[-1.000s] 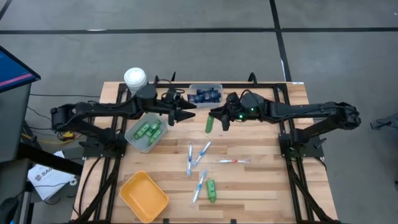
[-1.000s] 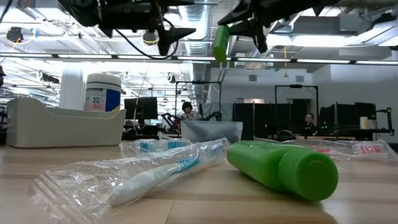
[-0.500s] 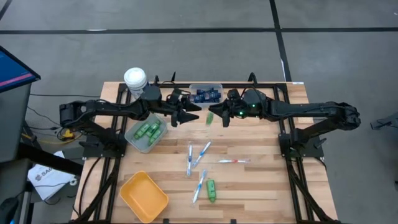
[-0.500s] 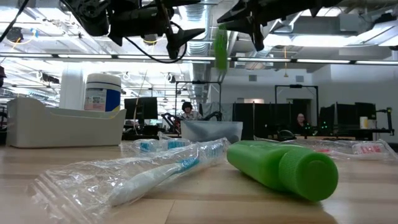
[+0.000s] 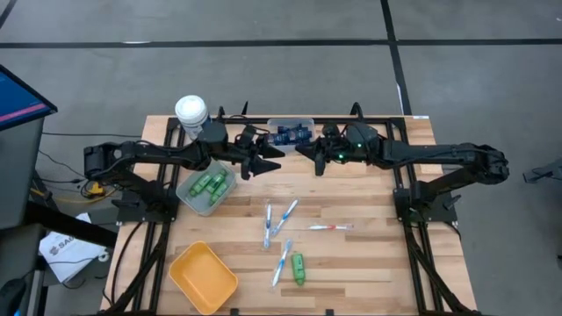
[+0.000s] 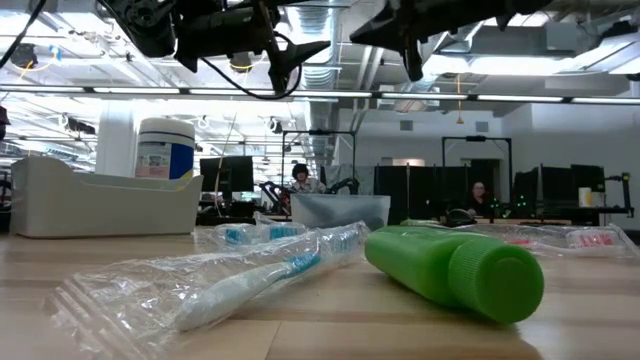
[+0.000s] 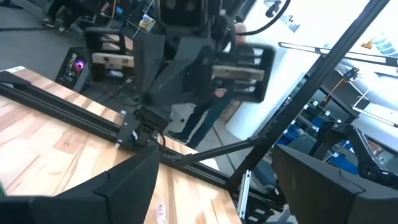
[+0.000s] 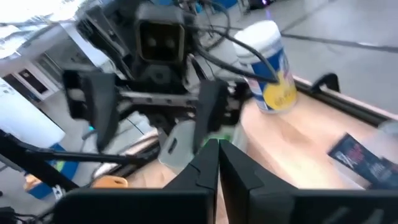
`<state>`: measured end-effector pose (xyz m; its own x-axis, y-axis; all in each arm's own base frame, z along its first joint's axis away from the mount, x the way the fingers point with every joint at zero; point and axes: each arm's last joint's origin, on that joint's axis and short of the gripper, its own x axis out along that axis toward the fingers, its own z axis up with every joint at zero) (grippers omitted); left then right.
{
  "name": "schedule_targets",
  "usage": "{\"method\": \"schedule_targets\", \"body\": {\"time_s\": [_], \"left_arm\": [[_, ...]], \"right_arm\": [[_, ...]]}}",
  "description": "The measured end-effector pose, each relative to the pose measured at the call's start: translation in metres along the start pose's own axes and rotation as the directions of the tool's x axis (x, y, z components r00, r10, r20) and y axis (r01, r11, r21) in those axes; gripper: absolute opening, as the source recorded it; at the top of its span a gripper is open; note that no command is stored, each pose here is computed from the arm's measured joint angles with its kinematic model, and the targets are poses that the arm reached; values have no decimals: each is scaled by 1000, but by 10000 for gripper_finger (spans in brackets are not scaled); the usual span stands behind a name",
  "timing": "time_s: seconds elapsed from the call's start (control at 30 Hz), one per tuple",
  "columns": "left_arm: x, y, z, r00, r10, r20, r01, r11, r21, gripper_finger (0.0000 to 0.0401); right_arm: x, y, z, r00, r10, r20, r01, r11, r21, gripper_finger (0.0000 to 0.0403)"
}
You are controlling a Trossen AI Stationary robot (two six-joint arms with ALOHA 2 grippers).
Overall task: Pick & Place Travel size toiletries
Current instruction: Put the green shampoo into the gray bin
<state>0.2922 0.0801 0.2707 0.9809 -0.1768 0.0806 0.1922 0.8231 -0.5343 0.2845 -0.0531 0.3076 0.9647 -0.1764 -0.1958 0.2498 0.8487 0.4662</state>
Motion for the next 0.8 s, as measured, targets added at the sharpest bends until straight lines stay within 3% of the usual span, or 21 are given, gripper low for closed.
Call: {"method": "schedule_targets", "body": {"time_s": [0.2, 0.33, 0.43, 0.6, 0.8], "left_arm": [[-1, 1, 0, 1000, 7, -2, -6, 1000, 8, 309], [-1, 1, 0, 1000, 10, -6, -10, 1000, 21, 309], [-1, 1, 0, 1000, 11, -6, -11, 1000, 21, 309], [-3, 4, 2, 1000, 21, 0, -21, 1000, 22, 309], [-4, 7, 4, 1000, 31, 6, -31, 1000, -6, 309]], "right_arm": [[-2, -13, -14, 978, -163, -128, 170, 984, 44, 11], [-8, -33, -25, 902, -355, -246, 376, 925, 43, 29], [-16, -48, -31, 830, -440, -343, 471, 882, 7, 61], [-25, -70, -30, 749, -521, -408, 491, 851, -185, 147], [-24, -103, -31, 671, -557, -489, 398, 827, -397, 249]]}}
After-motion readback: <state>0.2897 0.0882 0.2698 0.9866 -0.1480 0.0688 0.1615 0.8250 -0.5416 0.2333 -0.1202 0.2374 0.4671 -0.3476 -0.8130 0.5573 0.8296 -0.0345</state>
